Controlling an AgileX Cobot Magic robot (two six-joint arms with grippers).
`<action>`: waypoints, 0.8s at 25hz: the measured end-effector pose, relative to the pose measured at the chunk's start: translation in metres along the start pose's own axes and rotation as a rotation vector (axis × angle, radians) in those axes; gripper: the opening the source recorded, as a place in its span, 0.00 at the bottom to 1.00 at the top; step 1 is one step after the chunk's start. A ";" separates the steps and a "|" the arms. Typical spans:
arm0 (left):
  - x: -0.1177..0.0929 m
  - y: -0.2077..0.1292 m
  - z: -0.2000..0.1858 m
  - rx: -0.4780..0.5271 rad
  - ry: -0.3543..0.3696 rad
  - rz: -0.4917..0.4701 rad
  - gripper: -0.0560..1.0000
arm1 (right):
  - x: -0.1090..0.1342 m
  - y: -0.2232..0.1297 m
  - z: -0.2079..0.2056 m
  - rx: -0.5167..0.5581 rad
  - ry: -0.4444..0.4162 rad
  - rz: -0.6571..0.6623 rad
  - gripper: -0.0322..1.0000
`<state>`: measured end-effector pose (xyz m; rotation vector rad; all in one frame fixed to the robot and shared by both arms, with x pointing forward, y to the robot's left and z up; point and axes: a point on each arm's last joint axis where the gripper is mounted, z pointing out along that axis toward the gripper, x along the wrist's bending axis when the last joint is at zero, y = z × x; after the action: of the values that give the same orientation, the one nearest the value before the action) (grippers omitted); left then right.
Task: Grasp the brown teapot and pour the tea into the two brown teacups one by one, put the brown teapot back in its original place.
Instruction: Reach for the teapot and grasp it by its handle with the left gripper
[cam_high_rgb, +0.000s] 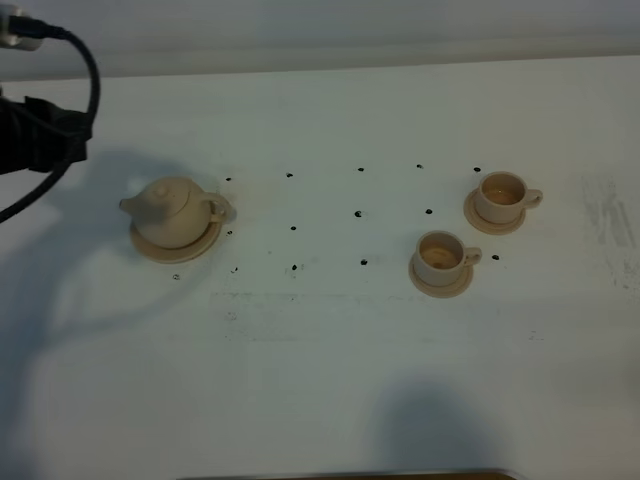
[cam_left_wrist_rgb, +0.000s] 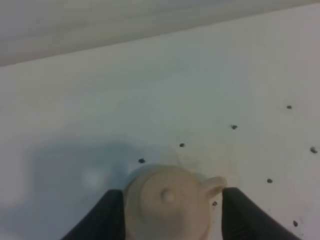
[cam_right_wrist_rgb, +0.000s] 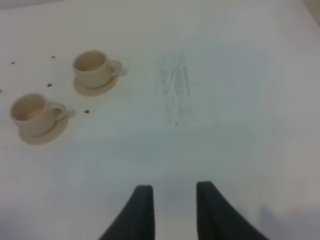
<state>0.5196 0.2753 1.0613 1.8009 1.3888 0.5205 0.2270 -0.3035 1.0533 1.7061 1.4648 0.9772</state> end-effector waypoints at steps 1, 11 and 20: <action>-0.004 0.001 0.006 0.011 -0.018 0.019 0.45 | 0.000 0.000 0.000 0.000 -0.002 0.001 0.25; -0.038 -0.002 0.058 0.132 -0.150 0.154 0.45 | 0.000 0.000 0.000 0.000 -0.003 0.001 0.25; -0.061 0.005 0.076 0.159 -0.211 0.145 0.45 | 0.000 0.000 0.000 0.000 -0.003 0.001 0.25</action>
<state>0.5583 0.1918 1.0280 2.0317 1.1885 0.2897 0.2270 -0.3035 1.0533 1.7079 1.4618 0.9756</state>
